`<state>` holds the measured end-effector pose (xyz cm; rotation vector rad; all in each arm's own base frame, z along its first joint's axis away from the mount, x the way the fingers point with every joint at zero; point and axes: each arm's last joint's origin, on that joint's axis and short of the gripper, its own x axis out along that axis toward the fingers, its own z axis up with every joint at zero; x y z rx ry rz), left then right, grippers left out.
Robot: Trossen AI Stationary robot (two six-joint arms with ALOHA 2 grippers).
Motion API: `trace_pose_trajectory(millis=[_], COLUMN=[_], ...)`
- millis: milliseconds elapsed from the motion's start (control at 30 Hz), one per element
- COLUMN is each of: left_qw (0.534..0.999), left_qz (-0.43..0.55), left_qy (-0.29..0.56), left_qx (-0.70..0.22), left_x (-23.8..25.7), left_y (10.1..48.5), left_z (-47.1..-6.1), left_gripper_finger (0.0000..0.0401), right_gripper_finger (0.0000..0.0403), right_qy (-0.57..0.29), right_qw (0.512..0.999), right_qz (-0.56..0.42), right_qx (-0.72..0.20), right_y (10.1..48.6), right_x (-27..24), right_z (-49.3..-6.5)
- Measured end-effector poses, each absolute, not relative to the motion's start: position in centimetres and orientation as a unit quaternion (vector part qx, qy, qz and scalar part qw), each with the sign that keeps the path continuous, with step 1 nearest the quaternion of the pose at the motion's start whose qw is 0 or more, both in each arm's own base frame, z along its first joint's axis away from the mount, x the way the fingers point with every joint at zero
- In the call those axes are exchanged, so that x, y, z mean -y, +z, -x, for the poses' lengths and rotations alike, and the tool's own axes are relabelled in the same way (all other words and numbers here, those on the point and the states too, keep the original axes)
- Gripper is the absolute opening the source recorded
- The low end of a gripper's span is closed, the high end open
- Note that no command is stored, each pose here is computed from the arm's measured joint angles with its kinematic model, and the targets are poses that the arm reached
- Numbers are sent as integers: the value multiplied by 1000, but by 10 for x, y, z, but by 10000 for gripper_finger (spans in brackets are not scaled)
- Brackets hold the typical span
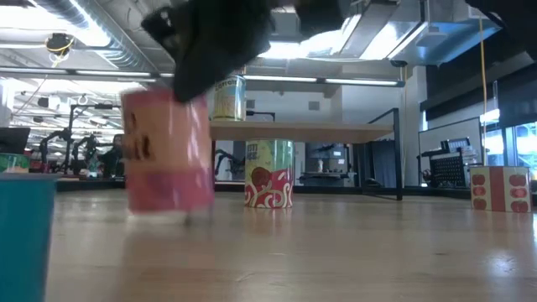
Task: Pick and place cans onto a shelf
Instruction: Put the canned mixed fruits on the shelf
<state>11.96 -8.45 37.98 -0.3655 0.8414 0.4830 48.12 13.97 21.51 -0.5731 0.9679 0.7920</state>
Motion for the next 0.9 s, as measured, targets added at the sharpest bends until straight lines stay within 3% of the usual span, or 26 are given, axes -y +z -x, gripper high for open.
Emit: trace_pose_trajectory(millis=[633,900], left_qw=[872,874], left_qz=[152,139], left_qy=[219,214], left_qx=[-410,-413], left_x=[84,84], left_y=[380,380], left_z=[-119,-119], left_gripper_finger=[42,42], right_gripper_finger=[50,52], right_qy=[363,332], right_qw=[768,777], right_qz=[288,347], right_qx=[-443,-407], right_y=[205,251], right_x=[-141,-134], right_z=[-486,-475])
